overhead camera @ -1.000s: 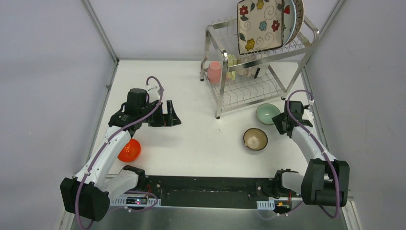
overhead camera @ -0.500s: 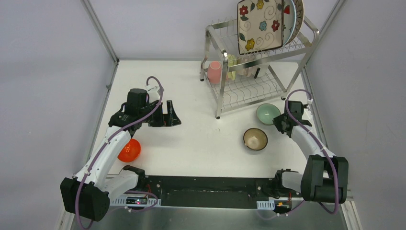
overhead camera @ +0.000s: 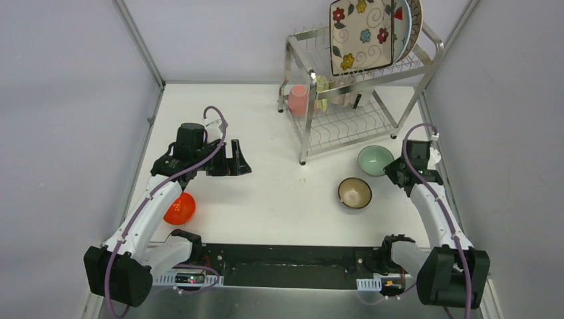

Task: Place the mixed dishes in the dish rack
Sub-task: Insert the bowl at the center of the board.

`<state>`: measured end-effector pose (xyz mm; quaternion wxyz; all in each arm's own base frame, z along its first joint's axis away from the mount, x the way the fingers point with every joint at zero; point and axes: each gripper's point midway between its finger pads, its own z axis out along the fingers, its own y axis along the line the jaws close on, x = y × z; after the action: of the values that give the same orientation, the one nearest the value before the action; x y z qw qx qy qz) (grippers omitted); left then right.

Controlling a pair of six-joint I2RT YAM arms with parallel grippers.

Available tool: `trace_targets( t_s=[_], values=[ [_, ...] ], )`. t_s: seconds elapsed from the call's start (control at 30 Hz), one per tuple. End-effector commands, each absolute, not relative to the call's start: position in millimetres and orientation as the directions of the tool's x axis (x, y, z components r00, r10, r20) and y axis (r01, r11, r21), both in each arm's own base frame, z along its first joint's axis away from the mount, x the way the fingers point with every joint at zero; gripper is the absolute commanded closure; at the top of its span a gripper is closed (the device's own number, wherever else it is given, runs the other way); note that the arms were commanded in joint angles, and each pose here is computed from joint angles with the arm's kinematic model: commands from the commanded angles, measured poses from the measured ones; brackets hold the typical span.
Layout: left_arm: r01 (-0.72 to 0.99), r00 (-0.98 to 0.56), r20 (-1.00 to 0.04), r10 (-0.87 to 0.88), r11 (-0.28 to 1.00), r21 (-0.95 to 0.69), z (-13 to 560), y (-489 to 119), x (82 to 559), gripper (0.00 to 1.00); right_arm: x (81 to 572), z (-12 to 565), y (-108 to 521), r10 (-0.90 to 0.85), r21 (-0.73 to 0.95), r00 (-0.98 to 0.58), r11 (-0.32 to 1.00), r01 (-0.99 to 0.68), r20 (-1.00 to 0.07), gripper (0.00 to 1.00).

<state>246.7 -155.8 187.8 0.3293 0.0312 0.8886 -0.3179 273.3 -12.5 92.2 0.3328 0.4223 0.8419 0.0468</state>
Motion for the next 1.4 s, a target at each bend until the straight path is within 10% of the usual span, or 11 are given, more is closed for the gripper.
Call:
trace_targets(
  t_s=[0.0,0.77,1.37],
  values=[
    [0.3,-0.749,-0.643,-0.16,0.784,-0.544,198.0,-157.1,252.6,0.12,292.2,159.2,-14.7,0.72,0.464,-0.33,0.662,0.588,-0.61,1.0],
    [0.361,-0.798,-0.594,-0.103,0.708,-0.607,194.2,-175.1,243.0,0.19,231.7,207.7,107.6,0.771,0.778,-0.544,0.549,0.305,-0.33,1.0],
    [0.438,-0.835,-0.549,-0.031,0.567,-0.698,195.2,-206.0,227.8,0.21,218.2,174.0,234.3,0.596,0.719,-0.678,0.68,0.142,-0.43,1.0]
  ],
)
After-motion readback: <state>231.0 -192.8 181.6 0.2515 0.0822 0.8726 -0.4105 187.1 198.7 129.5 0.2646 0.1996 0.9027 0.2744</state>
